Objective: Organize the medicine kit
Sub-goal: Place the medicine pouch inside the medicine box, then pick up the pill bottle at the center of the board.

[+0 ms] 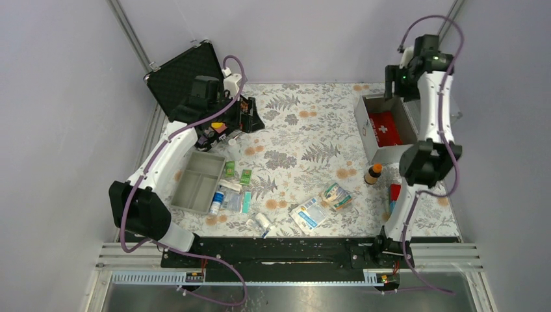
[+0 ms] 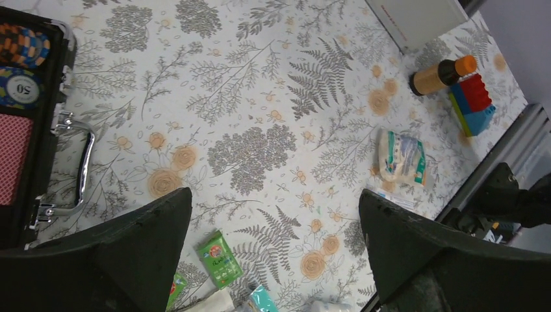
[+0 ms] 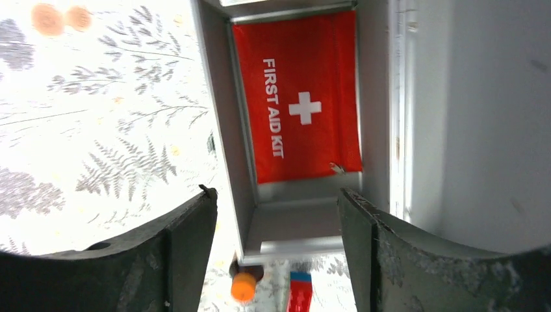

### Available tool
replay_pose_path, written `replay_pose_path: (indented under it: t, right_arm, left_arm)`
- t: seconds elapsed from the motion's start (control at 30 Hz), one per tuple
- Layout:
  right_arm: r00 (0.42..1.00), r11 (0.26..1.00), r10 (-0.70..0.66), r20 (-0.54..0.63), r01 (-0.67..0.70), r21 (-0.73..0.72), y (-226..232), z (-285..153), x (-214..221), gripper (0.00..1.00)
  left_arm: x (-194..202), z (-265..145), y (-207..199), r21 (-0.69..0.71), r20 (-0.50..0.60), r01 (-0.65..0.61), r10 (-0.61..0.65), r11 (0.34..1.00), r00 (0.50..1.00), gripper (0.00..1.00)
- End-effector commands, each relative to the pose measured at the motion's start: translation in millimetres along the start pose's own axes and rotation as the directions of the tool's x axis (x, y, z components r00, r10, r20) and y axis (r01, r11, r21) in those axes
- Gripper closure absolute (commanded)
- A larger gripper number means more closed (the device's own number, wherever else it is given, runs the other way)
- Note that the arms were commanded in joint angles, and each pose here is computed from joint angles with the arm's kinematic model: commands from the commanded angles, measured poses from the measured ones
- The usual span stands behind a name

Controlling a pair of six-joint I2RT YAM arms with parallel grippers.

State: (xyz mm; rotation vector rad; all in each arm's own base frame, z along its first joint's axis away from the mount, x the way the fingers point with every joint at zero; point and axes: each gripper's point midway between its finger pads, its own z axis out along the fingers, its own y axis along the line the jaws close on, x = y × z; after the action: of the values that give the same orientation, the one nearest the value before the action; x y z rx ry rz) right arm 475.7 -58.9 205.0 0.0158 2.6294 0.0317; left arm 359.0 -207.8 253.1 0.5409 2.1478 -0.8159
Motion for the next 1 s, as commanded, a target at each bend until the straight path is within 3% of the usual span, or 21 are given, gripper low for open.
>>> replay_pose_path:
  t: [0.0, 0.1, 0.23, 0.4, 0.57, 0.8, 0.97]
  right_arm:
    - [0.973, 0.999, -0.03, 0.23, 0.024, 0.029, 10, -124, -2, 0.25]
    - [0.968, 0.998, -0.013, 0.252, 0.028, -0.056, 28, -139, 42, 0.24]
    - [0.956, 0.987, -0.025, 0.292, 0.07, -0.145, 54, -115, 132, 0.19]
    - [0.977, 0.989, 0.044, 0.21, -0.013, -0.149, 59, -78, 210, 0.2]
    - [0.982, 0.995, 0.08, 0.172, -0.068, -0.075, 44, -44, 222, 0.25]
    - [0.987, 0.992, 0.089, 0.136, -0.075, -0.104, 42, -11, 197, 0.39]
    - [0.991, 0.993, 0.094, 0.093, -0.086, -0.079, 35, 2, 192, 0.41]
  left_arm:
    - [-31, -6, 6, -0.066, 0.091, -0.004, 0.01, 0.998, 0.996, 0.01]
    - [-35, -2, 4, -0.048, 0.098, 0.021, -0.016, 0.999, 0.995, 0.01]
    - [-38, 2, 3, -0.033, 0.106, 0.028, -0.024, 0.999, 0.994, 0.01]
    - [-40, 0, 2, -0.03, 0.109, 0.018, -0.015, 0.999, 0.994, 0.01]
    - [-36, 4, 0, -0.009, 0.091, 0.026, -0.025, 1.0, 0.996, 0.01]
    - [-30, 6, 0, 0.0, 0.077, 0.03, -0.03, 1.0, 0.997, 0.03]
    - [-22, 3, 1, -0.013, 0.068, 0.02, -0.019, 1.0, 0.998, 0.03]
